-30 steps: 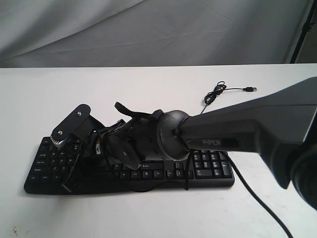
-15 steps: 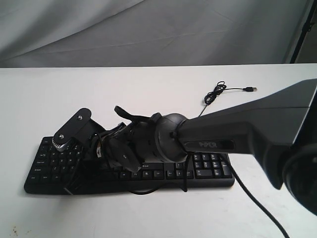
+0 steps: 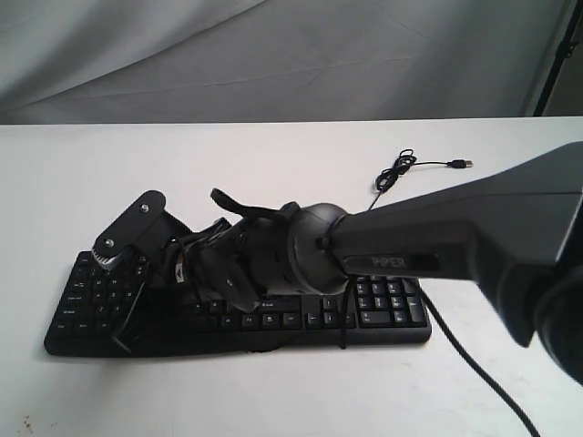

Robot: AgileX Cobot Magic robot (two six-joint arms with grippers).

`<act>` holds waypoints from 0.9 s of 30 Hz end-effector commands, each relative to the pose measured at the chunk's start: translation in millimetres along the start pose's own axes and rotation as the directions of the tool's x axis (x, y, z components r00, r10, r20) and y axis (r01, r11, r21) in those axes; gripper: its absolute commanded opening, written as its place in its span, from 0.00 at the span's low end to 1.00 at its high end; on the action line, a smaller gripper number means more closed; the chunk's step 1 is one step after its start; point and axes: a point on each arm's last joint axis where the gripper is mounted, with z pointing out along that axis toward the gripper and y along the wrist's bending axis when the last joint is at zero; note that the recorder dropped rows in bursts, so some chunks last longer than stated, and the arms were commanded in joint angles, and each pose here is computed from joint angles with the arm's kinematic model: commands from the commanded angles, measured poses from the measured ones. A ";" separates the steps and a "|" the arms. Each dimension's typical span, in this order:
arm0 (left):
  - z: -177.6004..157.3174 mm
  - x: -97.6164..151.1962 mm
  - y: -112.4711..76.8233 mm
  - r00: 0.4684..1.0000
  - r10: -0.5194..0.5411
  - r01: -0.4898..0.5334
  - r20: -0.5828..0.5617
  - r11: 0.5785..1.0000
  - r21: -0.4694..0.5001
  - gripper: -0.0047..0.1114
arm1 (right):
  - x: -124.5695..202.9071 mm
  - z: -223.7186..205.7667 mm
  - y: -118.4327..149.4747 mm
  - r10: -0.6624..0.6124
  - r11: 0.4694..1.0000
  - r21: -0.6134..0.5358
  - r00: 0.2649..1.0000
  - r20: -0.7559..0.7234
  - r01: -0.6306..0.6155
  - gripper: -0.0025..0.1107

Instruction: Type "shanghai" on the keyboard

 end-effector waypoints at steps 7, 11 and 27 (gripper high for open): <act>0.1 1.0 -0.1 1.000 0.002 -0.002 0.002 1.000 0.002 0.04 | -0.2 -22.7 -19.2 0.004 1.000 0.015 0.998 -0.069 -0.003 0.02; 0.1 1.0 -0.1 1.000 0.002 -0.002 0.002 1.000 0.002 0.04 | -0.5 -22.3 -15.2 -0.004 1.000 0.011 0.998 -0.058 0.005 0.02; 0.1 1.0 -0.1 1.000 0.002 -0.002 0.002 1.000 0.002 0.04 | 1.7 -18.1 -10.2 0.016 1.000 0.002 0.998 -0.060 -0.016 0.02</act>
